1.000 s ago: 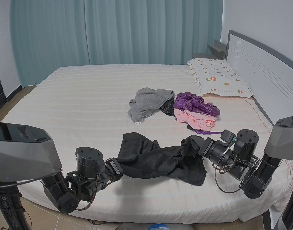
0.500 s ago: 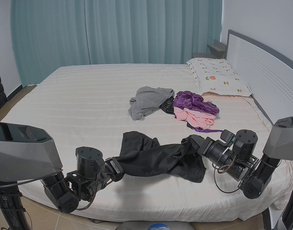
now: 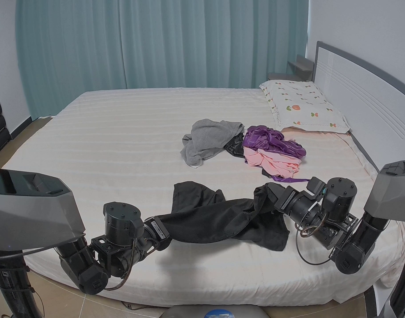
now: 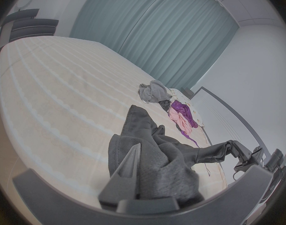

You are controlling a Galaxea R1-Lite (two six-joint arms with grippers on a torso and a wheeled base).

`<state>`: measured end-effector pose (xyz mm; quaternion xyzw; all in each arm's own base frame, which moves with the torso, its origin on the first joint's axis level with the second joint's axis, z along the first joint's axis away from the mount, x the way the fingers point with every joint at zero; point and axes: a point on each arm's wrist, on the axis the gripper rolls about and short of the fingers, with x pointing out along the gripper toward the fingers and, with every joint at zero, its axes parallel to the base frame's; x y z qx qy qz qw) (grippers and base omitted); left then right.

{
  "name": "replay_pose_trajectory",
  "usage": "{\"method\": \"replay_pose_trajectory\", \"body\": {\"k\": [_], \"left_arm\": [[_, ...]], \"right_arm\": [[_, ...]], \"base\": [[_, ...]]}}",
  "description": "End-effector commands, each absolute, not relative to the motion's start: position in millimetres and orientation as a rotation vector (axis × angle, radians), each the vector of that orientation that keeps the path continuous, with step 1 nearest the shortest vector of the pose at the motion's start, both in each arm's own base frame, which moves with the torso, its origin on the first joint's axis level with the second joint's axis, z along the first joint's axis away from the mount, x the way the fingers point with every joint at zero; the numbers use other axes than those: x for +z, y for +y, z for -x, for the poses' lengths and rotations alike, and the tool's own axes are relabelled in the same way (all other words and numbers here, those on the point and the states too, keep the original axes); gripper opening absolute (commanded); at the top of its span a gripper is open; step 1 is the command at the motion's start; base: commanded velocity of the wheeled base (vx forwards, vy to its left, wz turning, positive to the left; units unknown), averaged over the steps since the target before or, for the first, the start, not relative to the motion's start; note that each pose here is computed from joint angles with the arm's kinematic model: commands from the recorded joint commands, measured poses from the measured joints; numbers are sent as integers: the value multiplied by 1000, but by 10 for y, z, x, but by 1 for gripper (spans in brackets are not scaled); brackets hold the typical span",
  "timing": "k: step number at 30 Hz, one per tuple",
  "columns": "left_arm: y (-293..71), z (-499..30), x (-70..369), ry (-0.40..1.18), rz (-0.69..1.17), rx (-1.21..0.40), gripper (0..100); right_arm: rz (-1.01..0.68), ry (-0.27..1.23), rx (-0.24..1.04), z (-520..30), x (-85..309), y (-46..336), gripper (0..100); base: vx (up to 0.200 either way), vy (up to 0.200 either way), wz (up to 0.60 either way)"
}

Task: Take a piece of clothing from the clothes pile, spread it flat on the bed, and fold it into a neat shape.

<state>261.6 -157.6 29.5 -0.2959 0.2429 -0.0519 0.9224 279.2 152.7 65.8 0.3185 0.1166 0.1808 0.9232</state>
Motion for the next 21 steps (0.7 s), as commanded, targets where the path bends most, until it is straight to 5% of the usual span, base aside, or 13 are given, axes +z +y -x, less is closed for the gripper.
{"method": "replay_pose_trajectory", "body": {"k": [1, 21], "left_arm": [[-1581, -2608, 309, 496, 608, -110, 0], [-1590, -2589, 387, 459, 618, -130, 0]], "right_arm": [[-660, 213, 370, -2818, 686, 1538, 0], [-696, 123, 308, -2931, 813, 1541, 0]], "base": [[0, 200, 0], [0, 200, 0]]}}
